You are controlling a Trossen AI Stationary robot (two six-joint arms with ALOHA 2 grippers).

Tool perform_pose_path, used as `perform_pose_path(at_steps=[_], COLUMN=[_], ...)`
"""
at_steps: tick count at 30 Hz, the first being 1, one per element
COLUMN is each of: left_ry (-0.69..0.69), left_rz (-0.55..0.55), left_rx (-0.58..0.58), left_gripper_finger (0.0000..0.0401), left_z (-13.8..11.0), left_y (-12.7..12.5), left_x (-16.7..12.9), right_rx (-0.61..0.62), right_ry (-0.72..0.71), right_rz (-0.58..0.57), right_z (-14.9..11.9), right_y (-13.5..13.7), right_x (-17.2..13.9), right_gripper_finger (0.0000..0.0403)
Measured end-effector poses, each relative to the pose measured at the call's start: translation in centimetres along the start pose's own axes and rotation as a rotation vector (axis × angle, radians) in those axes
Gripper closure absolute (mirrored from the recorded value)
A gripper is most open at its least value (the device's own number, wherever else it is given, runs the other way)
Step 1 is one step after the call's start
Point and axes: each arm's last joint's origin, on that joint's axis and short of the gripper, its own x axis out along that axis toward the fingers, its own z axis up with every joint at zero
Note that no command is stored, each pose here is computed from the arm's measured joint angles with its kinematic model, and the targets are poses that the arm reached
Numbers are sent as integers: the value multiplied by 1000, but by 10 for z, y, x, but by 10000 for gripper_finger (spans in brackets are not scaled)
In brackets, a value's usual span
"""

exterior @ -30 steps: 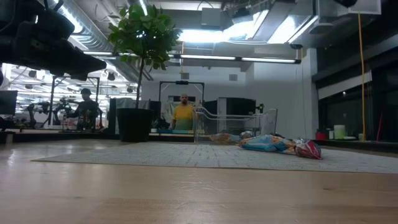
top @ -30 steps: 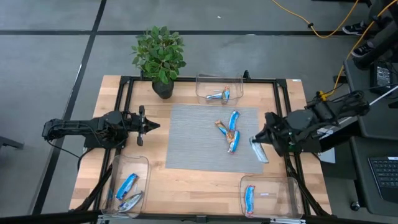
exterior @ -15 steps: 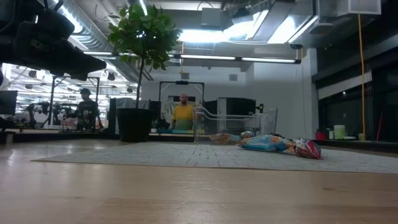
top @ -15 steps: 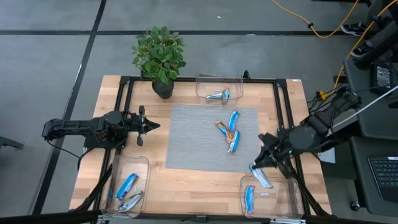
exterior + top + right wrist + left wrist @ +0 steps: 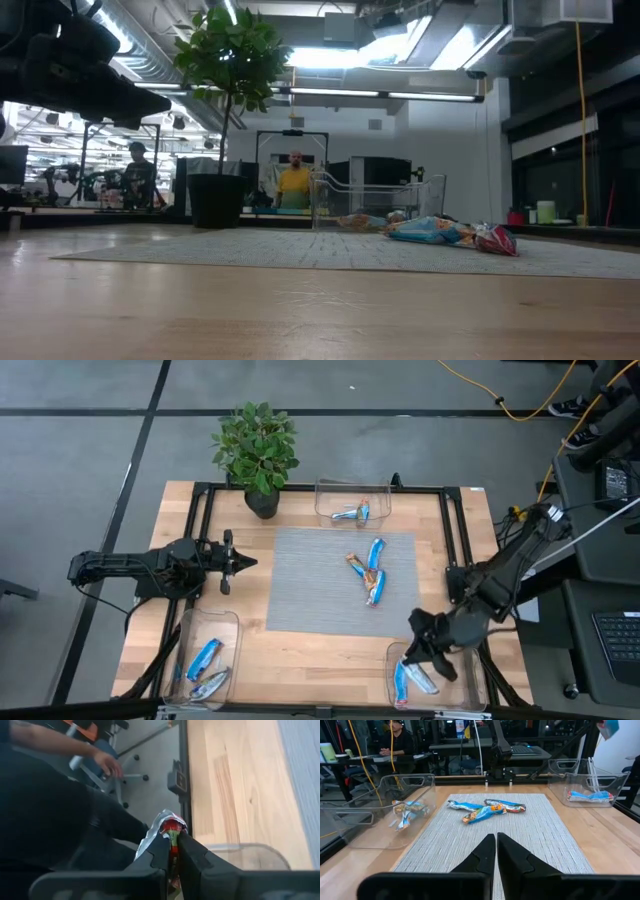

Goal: Pick and place Granola Bars by type
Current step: Put the red granola bar into the bottom right transparent bin

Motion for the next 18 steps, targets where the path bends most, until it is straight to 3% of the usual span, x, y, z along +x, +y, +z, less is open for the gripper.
perform_pose_path(at_steps=[18], left_ry=[0], left_rz=[0], left_rx=[0], left_gripper_finger=[391], left_z=[0], left_y=[0], left_x=[0], right_rx=[51], right_ry=[226], right_rz=[-251], right_z=[-46], right_y=[-10], right_x=[51], right_gripper_finger=[376])
